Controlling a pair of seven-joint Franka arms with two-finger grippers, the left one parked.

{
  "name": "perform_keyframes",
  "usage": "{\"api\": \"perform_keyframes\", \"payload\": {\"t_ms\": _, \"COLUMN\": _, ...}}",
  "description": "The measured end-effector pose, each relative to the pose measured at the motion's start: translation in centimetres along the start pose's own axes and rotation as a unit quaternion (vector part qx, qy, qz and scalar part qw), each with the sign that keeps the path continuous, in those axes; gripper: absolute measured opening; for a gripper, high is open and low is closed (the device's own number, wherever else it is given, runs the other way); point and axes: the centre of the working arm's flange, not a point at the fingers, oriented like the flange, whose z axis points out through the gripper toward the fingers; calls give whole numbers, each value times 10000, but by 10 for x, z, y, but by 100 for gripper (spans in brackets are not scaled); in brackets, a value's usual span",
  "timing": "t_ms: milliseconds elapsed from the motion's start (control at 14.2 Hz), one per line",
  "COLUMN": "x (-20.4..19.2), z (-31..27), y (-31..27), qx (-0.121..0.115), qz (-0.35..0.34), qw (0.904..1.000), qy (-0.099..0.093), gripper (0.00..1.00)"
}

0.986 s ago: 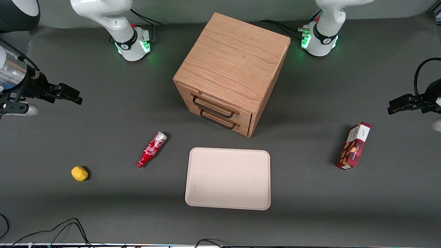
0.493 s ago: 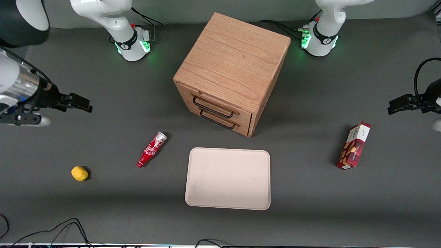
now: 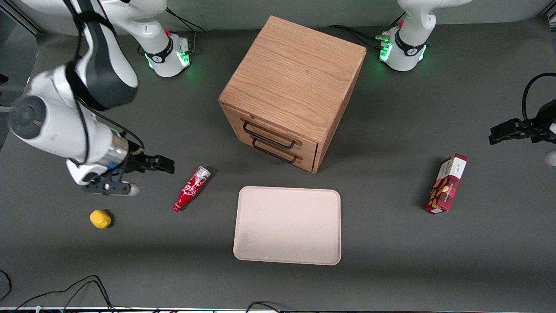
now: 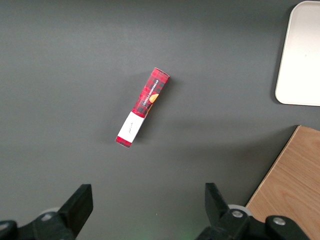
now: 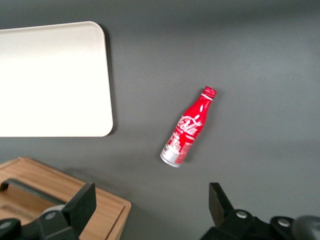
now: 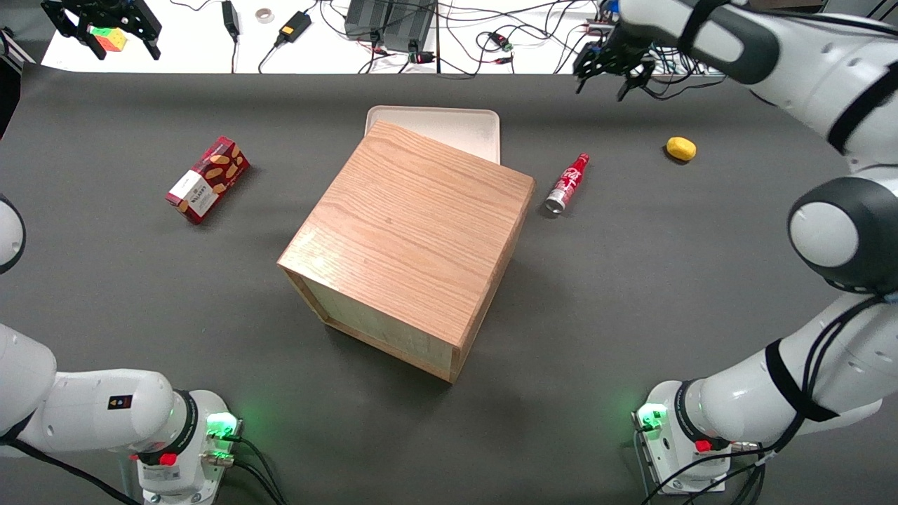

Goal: Place coke bottle on tray
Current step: 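Lower the open right gripper over the bottle's body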

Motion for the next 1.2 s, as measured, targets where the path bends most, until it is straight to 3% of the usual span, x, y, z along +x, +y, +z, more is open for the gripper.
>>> {"api": "perform_keyframes", "payload": {"t_ms": 211, "x": 18, "z": 40, "y": 3, "qx": -8, "qz": 465, "qw": 9989, "qy": 7, "gripper": 100}}
{"api": "perform_keyframes", "payload": {"t_ms": 493, "x": 25, "z": 94, "y": 14, "qx": -192, "qz": 1318, "qw": 9903, "qy": 403, "gripper": 100}}
{"api": "perform_keyframes", "payload": {"t_ms": 634, "x": 17, "z": 125, "y": 20, "qx": -238, "qz": 1480, "qw": 9874, "qy": 510, "gripper": 100}}
{"api": "perform_keyframes", "payload": {"t_ms": 1197, "x": -14, "z": 213, "y": 41, "qx": -268, "qz": 1776, "qw": 9821, "qy": 572, "gripper": 100}}
